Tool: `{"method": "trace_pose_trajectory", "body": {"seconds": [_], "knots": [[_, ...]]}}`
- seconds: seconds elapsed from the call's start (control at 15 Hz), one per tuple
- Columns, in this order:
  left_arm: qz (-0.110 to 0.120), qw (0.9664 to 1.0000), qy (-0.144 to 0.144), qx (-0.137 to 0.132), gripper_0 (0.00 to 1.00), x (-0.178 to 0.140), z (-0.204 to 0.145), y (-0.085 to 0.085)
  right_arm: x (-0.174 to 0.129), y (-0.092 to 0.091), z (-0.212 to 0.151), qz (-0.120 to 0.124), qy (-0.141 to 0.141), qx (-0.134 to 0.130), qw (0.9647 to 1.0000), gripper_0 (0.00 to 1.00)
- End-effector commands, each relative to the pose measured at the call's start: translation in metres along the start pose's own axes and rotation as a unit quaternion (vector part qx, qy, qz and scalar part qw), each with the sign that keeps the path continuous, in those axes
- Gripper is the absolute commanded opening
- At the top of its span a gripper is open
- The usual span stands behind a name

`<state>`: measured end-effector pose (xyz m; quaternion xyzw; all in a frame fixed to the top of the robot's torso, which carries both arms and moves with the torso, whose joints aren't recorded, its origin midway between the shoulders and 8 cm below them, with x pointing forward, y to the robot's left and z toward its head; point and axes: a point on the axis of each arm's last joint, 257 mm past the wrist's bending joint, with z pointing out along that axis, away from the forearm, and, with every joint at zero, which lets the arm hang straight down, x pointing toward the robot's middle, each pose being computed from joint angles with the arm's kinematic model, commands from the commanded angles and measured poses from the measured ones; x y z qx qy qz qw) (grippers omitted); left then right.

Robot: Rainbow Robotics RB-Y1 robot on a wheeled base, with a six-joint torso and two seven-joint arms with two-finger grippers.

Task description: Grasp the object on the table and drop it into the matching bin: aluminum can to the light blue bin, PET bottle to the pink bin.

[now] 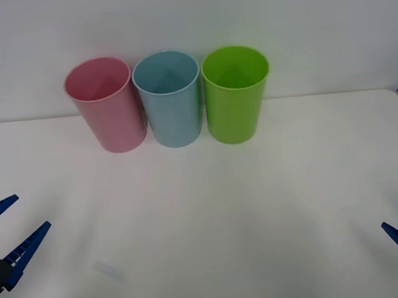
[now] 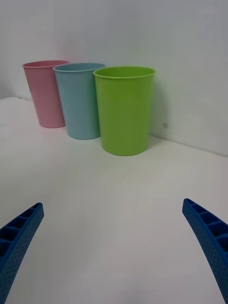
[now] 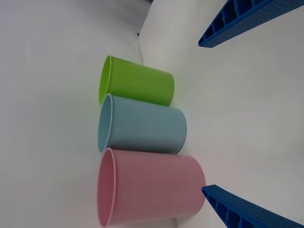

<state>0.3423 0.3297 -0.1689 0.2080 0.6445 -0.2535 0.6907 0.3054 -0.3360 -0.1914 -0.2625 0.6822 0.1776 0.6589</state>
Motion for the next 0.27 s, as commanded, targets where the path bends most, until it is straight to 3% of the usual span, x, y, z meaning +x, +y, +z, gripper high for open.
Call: {"method": "trace_pose_trajectory", "body": {"seconds": [0.07,0.27], "knots": [[0.000,1.0000,0.000,0.000,1.00,0.0000,0.0000,0.0000,0.0001,-0.0012,-0.0014,0.000,-0.001,0.000,1.0000,1.00],[0.000,1.0000,0.000,0.000,1.00,0.0000,0.0000,0.0000,0.0001,0.0000,-0.0011,-0.001,-0.001,-0.003,1.0000,1.00]]}}
